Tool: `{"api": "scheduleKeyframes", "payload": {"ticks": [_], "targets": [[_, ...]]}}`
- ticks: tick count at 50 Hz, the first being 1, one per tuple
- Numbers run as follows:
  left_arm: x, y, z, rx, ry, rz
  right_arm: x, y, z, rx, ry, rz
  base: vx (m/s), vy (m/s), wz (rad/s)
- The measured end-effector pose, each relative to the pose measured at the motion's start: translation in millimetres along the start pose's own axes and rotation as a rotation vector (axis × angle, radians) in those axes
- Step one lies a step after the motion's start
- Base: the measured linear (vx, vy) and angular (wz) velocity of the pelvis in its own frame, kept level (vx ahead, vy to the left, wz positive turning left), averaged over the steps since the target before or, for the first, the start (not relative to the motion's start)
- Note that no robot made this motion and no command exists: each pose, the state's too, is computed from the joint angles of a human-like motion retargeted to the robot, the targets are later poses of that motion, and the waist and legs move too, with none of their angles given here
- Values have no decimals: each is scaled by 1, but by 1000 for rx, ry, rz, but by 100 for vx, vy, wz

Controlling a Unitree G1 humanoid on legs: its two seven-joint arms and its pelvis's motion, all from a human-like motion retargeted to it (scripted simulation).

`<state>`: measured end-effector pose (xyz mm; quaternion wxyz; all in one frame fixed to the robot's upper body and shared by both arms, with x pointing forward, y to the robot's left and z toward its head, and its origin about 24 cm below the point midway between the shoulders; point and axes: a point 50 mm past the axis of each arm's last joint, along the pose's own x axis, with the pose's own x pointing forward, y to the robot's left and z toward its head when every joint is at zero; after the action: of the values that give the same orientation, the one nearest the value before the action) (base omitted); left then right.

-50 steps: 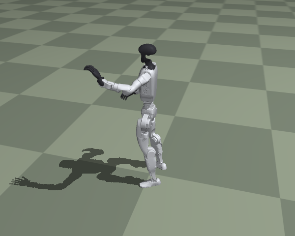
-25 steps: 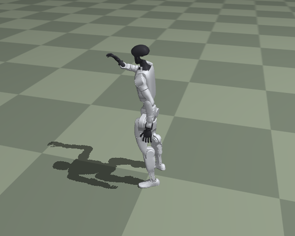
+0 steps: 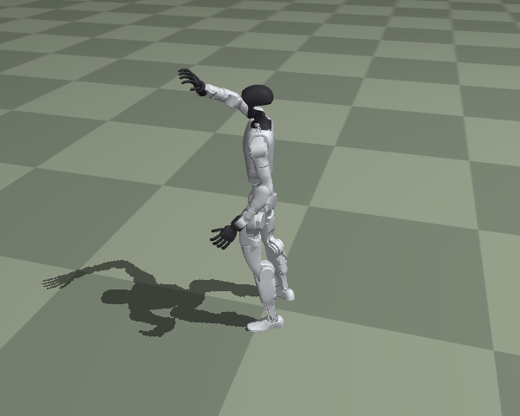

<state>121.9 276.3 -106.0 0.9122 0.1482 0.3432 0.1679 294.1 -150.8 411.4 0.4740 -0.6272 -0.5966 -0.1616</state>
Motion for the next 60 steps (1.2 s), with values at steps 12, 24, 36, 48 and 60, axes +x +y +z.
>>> {"api": "scheduleKeyframes", "payload": {"ticks": [12,24,36,48,60], "targets": [[0,-15,-22,120,123,-71,35,-66,42,-39,-227,-382,0,0,0],[0,-18,-20,194,105,-145,-14,-71,-108,-326,442,-179,0,0,0],[-21,-11,-57,152,272,-181,-105,-9,-90,-101,459,453,0,0,-3],[-17,-33,-57,327,265,-240,16,-40,44,118,-180,-173,-1,-1,-11],[-2,-38,-15,87,79,-115,-25,-53,-72,-209,284,-204,0,0,0]]}}
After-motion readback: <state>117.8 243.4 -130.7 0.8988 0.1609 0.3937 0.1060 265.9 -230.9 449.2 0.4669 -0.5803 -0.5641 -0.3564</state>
